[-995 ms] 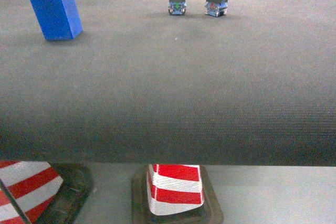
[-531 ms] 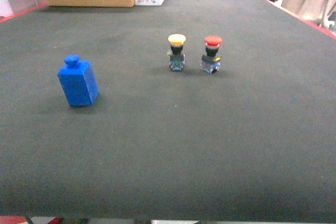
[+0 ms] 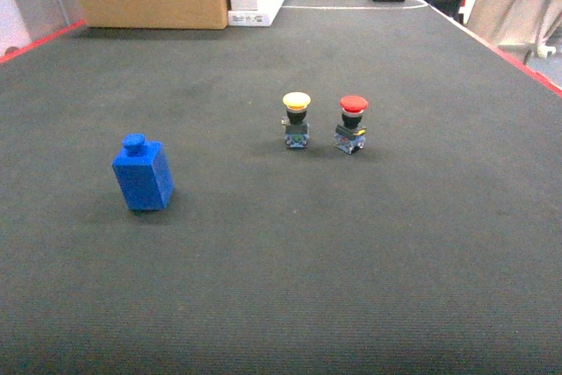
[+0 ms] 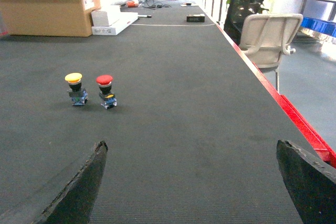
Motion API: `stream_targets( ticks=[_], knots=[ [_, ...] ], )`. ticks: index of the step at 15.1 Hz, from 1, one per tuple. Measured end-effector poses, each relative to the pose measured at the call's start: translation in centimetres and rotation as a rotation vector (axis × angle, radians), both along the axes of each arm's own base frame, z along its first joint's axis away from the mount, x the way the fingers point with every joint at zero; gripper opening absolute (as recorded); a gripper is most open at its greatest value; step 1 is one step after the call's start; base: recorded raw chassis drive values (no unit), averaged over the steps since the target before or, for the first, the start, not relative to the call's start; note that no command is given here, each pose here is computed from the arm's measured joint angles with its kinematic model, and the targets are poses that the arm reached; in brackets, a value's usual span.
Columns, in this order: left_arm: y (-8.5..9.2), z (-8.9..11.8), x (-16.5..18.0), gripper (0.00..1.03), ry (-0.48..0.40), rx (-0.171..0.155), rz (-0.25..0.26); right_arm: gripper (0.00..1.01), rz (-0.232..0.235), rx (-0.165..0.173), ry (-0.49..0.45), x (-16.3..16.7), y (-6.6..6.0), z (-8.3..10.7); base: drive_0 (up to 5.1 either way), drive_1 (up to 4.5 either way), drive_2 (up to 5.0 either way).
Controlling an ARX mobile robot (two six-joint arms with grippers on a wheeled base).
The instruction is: Pick blue part to blue bin on bottom shelf
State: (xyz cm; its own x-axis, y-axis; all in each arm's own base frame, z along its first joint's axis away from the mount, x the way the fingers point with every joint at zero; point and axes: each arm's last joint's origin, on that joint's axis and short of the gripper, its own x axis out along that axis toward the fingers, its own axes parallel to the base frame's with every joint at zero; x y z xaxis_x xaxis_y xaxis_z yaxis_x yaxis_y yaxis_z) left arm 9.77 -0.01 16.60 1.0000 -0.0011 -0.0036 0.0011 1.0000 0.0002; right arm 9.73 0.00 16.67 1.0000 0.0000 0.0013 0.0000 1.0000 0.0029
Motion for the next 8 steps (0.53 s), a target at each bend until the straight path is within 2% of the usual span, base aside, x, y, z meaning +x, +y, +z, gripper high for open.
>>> stream_targets(
  ticks=[7, 8],
  knots=[
    [0.01, -0.04, 0.00, 0.98, 0.005, -0.001, 0.003, 0.98, 0.000, 0.000, 0.000, 0.00, 0.00, 0.00, 0.0, 0.00, 0.0],
    [-0.13, -0.35, 0.10, 0.98, 0.155, -0.019, 0.077, 0.98, -0.001, 0.000, 0.000, 0.00, 0.00, 0.00, 0.0, 0.00, 0.0]
  ],
)
